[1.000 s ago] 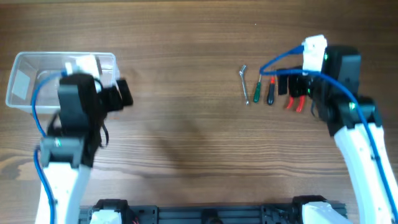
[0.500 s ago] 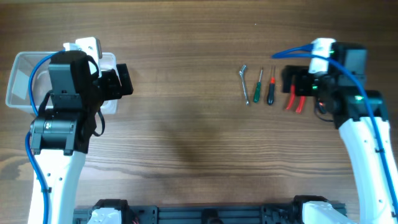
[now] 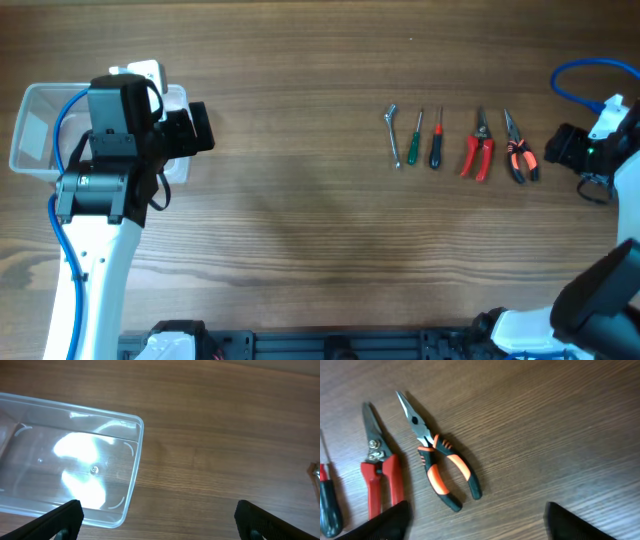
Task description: Pack container
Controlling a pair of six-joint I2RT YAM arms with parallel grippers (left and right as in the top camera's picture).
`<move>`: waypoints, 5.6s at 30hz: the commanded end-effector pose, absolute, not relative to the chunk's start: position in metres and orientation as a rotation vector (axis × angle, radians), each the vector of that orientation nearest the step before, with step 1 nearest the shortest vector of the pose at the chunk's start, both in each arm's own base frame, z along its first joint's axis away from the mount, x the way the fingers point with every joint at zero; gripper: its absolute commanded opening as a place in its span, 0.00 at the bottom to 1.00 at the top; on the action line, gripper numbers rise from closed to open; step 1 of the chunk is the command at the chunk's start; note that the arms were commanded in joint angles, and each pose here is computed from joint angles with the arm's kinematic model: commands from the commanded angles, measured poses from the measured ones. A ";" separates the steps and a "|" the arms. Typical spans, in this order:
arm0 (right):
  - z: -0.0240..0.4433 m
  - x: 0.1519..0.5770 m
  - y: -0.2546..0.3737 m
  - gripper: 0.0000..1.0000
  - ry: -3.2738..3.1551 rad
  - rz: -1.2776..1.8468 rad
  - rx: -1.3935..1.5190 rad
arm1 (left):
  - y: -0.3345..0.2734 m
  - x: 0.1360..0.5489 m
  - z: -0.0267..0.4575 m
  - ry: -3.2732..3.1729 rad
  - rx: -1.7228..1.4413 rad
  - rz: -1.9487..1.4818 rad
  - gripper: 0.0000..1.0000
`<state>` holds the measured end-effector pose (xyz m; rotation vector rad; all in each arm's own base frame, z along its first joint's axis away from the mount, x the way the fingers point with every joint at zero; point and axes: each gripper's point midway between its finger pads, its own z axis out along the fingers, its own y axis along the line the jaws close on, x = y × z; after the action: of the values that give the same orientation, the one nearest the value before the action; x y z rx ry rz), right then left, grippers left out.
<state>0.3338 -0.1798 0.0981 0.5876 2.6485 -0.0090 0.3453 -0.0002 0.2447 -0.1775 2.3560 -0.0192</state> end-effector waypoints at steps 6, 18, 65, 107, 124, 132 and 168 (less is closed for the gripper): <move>0.096 0.350 -0.184 0.98 2.631 -0.023 0.455 | -0.001 0.347 0.251 2.339 -0.186 -0.045 1.00; 0.108 0.369 -0.196 0.90 2.563 -0.125 0.249 | -0.026 0.346 0.252 2.348 -0.114 -0.218 1.00; 0.105 0.367 -0.179 1.00 2.549 0.047 0.432 | 0.036 0.411 0.052 2.884 -0.129 0.082 0.04; 0.103 0.365 -0.174 1.00 2.562 0.082 0.437 | -0.300 0.387 0.130 2.645 -0.062 -0.398 0.04; 0.102 0.364 -0.170 1.00 2.569 0.107 0.435 | -0.337 0.389 0.080 2.692 -0.026 -0.471 0.04; 0.102 0.363 -0.170 1.00 2.570 0.108 0.436 | -0.340 0.394 0.068 2.694 -0.131 -0.490 0.04; 0.102 0.363 -0.170 1.00 2.570 0.109 0.436 | -0.331 0.437 0.200 2.333 0.361 -0.395 0.08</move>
<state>0.3589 -0.1729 0.1015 0.4350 2.5788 0.0794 0.4338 -0.3328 0.1277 0.1097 2.5216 -0.4477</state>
